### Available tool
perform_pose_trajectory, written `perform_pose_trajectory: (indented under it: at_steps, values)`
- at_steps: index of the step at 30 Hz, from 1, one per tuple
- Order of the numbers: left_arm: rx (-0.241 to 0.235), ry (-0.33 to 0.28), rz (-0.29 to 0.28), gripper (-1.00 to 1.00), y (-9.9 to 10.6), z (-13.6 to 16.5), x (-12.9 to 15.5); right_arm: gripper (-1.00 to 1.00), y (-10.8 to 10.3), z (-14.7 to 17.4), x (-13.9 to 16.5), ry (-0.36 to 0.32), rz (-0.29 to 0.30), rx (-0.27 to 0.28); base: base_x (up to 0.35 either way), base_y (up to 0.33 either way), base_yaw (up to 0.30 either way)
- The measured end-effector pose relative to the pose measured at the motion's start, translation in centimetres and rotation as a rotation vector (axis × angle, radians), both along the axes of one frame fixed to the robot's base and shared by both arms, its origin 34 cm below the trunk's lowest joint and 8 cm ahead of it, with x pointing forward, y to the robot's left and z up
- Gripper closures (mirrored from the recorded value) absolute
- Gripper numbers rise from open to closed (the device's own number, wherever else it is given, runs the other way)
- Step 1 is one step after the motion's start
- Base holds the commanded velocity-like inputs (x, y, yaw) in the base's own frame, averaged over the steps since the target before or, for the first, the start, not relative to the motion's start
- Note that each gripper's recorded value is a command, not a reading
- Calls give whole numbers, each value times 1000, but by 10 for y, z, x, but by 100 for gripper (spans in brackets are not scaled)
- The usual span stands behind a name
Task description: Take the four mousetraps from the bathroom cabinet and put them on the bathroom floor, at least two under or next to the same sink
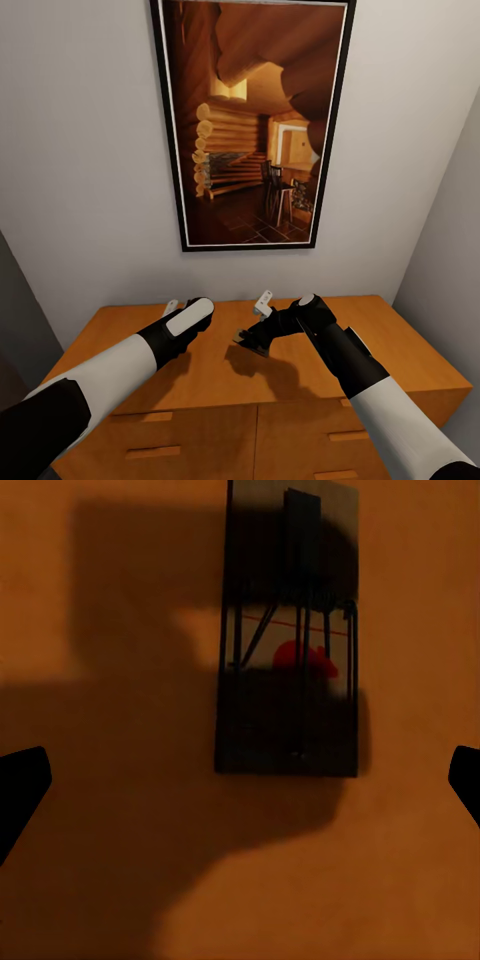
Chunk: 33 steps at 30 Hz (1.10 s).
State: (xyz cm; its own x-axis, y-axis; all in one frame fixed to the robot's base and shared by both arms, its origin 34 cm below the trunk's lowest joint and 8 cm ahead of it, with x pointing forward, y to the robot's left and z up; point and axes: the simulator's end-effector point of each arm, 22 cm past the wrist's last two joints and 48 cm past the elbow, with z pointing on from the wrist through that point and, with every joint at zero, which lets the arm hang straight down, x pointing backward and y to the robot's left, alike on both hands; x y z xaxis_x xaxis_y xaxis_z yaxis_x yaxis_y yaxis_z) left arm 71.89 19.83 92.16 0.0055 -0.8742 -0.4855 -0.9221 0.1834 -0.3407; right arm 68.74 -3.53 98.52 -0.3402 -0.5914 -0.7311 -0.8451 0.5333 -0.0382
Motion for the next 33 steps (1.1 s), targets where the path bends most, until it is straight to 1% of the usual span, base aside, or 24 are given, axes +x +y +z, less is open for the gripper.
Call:
perform_pose_trajectory:
  at_steps: [12,21,33]
  values:
    - [0,0,0,-100,0,0,0,100,0,0,0,0,0,0,0,0,0]
    - [1,1,1,-100,0,0,-1,100,0,0,0,0,0,0,148,-93,0]
    - [-1,1,-1,-100,-1,0,0,100,1,0,0,0,1,1,7,-4,0]
